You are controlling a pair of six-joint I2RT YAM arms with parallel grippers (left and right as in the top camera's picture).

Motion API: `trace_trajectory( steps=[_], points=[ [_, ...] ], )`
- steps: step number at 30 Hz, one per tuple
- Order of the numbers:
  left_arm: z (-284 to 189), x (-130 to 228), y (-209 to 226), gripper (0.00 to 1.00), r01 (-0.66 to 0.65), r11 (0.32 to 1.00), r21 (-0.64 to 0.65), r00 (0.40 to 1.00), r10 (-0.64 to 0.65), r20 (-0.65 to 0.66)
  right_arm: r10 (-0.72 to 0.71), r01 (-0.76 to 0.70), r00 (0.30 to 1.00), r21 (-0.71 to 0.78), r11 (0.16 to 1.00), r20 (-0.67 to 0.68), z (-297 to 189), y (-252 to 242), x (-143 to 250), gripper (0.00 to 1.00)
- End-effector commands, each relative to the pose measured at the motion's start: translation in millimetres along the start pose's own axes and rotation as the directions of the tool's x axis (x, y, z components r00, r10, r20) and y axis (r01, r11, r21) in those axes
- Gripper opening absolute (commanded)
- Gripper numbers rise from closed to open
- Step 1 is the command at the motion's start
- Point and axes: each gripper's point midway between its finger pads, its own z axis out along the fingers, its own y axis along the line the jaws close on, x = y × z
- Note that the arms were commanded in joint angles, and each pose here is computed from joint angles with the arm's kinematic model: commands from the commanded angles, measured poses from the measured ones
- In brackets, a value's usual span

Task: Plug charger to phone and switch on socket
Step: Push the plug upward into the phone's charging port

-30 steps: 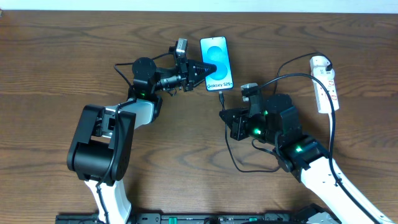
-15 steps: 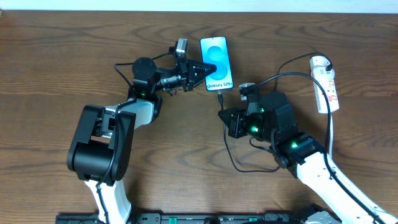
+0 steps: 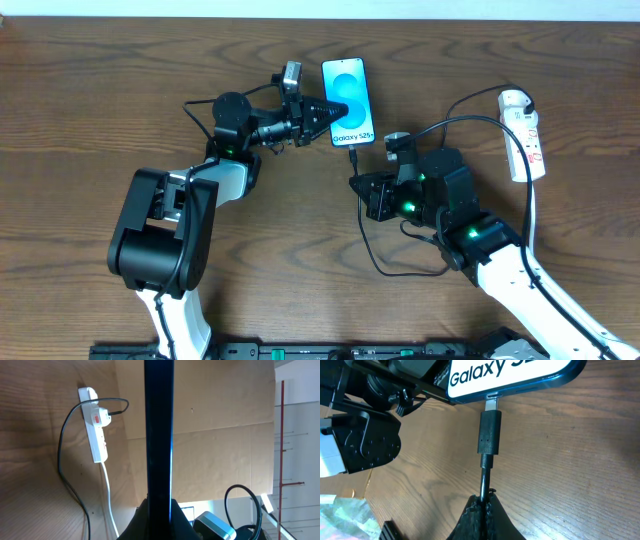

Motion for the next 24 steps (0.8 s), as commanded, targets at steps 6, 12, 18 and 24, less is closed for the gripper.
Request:
trace_trajectory(
  steps=[6,12,18,24],
  points=[
    [0.8,-0.3,-13.3,0.07,-0.084,0.996,0.018,0.996,0.084,0.004,0.0,0.0,1.0,-0.016,1.0,0.004,-1.0,7.0,-4.2,0.01],
    [0.8,-0.3,-12.9,0.07,-0.084,0.996,0.016,0.996,0.084,0.004,0.0,0.0,1.0,0.011,1.0,0.022,-1.0,2.5,-7.3,0.01],
    [0.8,-0.3,-12.9,0.07,-0.084,0.996,0.016,0.996,0.084,0.004,0.0,-0.001,1.0,0.013,1.0,0.023,-1.0,2.2,-7.5,0.01],
    [0.4,-0.8,-12.2,0.07,-0.126,0.992,0.014,0.992,0.126,0.006,0.002,-0.002,1.0,0.008,1.0,0.016,-1.1,2.8,-6.0,0.01]
  ],
)
